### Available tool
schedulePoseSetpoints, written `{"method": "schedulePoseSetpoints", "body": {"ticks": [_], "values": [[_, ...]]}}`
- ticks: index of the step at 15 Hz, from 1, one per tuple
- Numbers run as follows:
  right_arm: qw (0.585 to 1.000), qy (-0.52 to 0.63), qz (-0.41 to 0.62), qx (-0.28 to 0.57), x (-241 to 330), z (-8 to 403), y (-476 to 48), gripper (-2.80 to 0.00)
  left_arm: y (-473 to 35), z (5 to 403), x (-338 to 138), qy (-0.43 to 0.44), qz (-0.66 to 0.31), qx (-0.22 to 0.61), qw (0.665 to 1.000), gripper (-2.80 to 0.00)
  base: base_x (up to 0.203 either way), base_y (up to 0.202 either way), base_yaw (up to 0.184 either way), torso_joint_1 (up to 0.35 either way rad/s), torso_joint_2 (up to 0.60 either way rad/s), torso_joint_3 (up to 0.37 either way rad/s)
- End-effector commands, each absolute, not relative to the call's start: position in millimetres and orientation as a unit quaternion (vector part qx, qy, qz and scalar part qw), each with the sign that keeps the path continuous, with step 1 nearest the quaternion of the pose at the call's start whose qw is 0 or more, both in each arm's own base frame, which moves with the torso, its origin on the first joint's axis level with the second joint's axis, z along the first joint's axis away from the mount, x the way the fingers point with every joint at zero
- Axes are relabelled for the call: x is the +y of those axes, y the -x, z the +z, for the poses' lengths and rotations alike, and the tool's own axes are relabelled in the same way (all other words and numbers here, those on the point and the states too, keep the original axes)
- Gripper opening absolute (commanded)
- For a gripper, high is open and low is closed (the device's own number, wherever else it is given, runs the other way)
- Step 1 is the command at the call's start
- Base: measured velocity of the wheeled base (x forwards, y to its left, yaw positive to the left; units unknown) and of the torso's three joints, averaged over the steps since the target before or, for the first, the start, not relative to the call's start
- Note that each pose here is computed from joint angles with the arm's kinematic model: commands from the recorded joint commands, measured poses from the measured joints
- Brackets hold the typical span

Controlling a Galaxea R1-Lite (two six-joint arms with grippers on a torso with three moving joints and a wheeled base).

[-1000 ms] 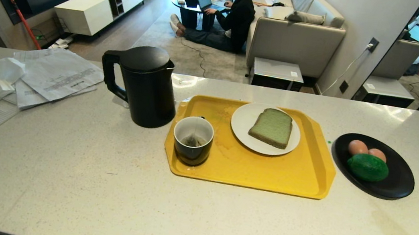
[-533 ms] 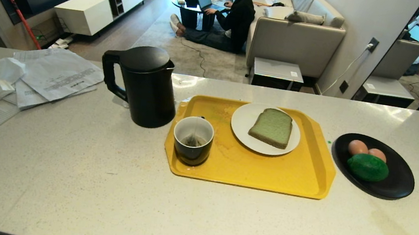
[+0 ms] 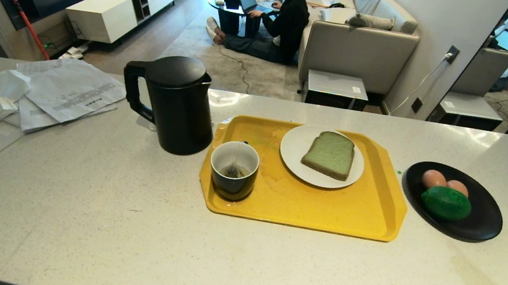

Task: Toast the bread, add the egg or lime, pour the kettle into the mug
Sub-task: Pick up the bread slice

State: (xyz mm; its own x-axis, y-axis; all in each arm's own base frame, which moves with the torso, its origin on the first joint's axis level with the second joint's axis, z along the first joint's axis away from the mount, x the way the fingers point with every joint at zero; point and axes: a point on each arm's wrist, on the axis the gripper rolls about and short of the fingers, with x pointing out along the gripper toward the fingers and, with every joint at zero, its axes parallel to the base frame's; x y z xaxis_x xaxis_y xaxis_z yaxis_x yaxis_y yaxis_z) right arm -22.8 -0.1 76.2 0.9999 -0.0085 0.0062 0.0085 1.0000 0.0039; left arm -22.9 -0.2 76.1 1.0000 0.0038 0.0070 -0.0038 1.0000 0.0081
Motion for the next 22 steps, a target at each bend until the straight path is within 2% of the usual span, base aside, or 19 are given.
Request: {"method": "schedulePoseSetpoints", "body": {"ticks": [1, 5, 10, 13, 17, 22], "values": [[1.000, -0.002, -0.004, -0.007, -0.1, 82.1, 24.3, -2.80, 22.9, 76.1, -0.2, -0.004, 0.002, -0.004, 1.000, -2.80, 0.000, 0.000, 0.000, 0.000, 0.00, 0.000], [1.000, -0.006, 0.020, 0.011, 1.0, 139.2, 29.0, -2.80, 22.9, 76.1, -0.2, -0.004, 0.002, -0.004, 1.000, -2.80, 0.000, 0.000, 0.000, 0.000, 0.00, 0.000], [0.998, -0.009, 0.042, 0.049, 1.9, 208.6, -2.8, -2.80, 22.9, 76.1, -0.2, -0.004, 0.002, -0.004, 1.000, -2.80, 0.000, 0.000, 0.000, 0.000, 0.00, 0.000], [0.998, -0.008, 0.049, 0.034, 2.2, 244.8, -15.1, -2.80, 22.9, 76.1, -0.2, -0.004, 0.002, -0.004, 1.000, -2.80, 0.000, 0.000, 0.000, 0.000, 0.00, 0.000], [0.998, -0.008, 0.060, 0.026, 2.7, 277.7, -33.4, -2.80, 22.9, 76.1, -0.2, -0.004, 0.002, -0.004, 1.000, -2.80, 0.000, 0.000, 0.000, 0.000, 0.00, 0.000], [0.994, -0.012, 0.074, 0.076, 3.4, 296.5, -86.9, -2.80, 22.9, 76.1, -0.2, -0.004, 0.002, -0.004, 1.000, -2.80, 0.000, 0.000, 0.000, 0.000, 0.00, 0.000]]}}
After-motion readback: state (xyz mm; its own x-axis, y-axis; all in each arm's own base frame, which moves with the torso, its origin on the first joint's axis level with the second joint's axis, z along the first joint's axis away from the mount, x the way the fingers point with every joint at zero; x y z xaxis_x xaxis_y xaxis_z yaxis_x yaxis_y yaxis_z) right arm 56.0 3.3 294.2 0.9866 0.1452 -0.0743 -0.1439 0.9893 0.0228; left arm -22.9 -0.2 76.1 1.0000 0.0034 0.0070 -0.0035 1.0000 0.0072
